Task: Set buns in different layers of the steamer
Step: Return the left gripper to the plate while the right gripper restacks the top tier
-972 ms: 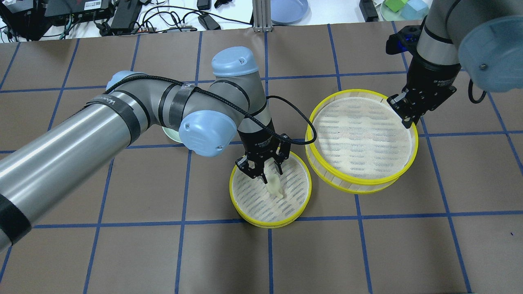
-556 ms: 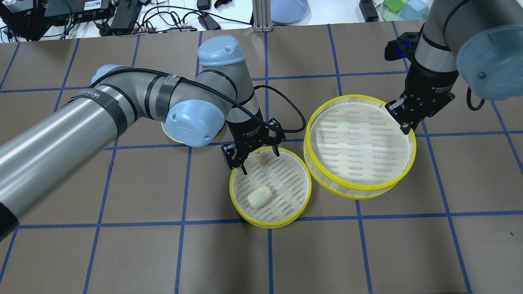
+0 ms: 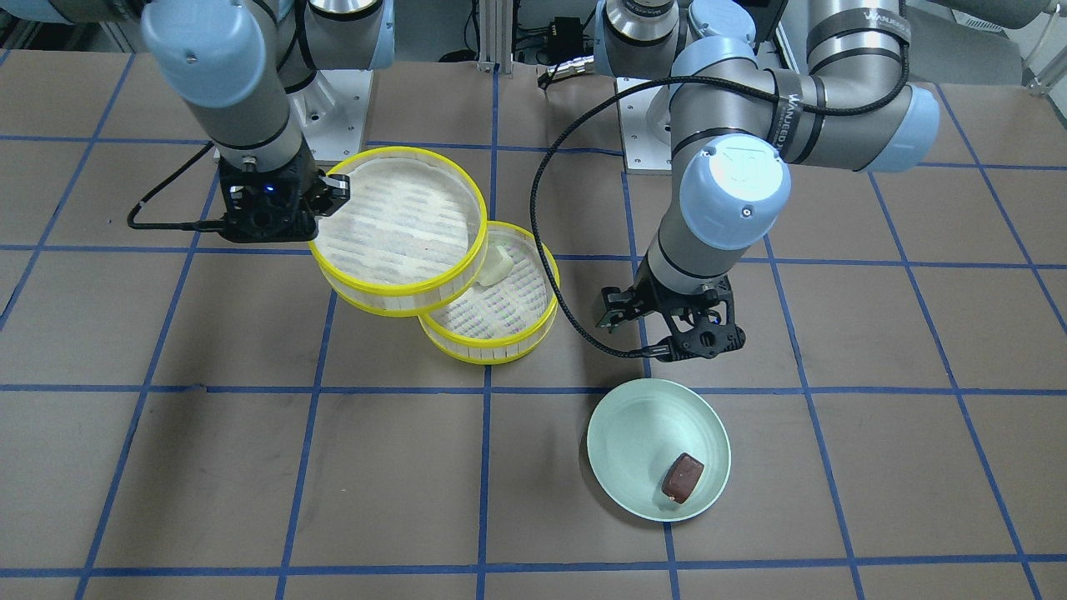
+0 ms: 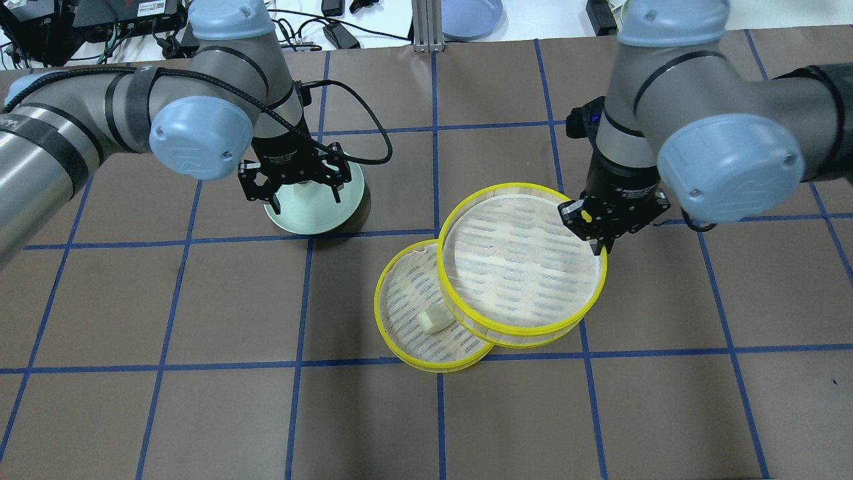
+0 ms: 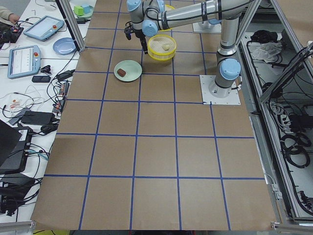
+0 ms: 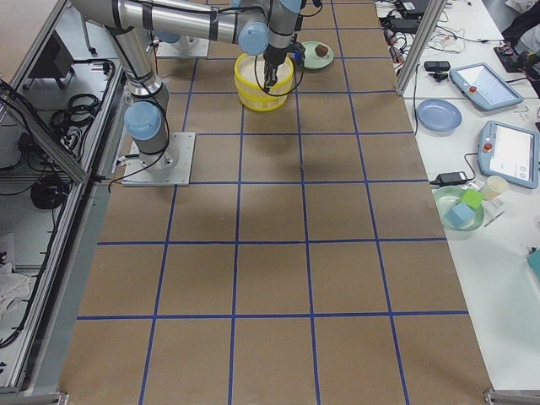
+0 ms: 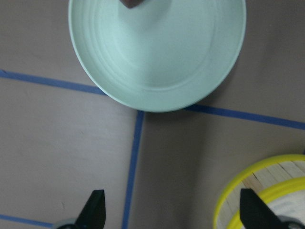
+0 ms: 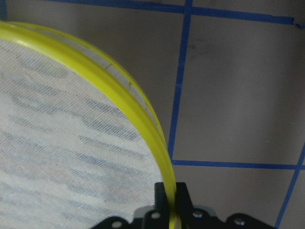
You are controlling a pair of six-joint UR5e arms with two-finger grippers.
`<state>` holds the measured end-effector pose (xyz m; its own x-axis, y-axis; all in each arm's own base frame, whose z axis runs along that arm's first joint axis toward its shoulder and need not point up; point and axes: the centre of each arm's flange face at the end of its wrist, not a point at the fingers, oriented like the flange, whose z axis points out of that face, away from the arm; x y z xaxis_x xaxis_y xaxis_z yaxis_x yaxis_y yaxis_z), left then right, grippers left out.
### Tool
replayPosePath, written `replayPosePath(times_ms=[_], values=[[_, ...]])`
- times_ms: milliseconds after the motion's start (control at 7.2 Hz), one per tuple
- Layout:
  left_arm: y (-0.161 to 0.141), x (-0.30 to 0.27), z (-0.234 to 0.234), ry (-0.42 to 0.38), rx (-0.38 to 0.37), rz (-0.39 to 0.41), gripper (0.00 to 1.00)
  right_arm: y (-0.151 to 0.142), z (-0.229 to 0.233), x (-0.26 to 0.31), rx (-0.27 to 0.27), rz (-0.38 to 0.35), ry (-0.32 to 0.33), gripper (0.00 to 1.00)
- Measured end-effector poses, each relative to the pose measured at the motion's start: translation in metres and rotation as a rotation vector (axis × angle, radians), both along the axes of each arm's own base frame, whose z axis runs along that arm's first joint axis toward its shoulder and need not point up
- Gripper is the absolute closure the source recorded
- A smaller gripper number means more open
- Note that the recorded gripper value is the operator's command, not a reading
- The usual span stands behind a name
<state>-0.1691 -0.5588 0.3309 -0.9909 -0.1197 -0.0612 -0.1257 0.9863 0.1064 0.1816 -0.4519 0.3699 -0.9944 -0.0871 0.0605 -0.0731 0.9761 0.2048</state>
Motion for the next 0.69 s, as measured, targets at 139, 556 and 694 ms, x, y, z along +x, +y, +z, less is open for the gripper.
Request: replayPosePath(times_ms=[139, 556, 694], values=[[-0.014, 0.013, -0.002, -0.035, -0.052, -0.107, 0.02, 0.002, -0.016, 0.032, -0.001, -0.012, 0.017, 1.0], [-0.052, 0.03, -0.024, -0.114, -0.185, -0.35, 0.06, 0.004, -0.061, 0.1, -0.024, -0.008, 0.032, 1.0], [-0.062, 0.03, -0.037, -0.118, -0.207, -0.377, 0.04, 0.005, -0.065, 0.104, -0.026, -0.009, 0.035, 1.0]])
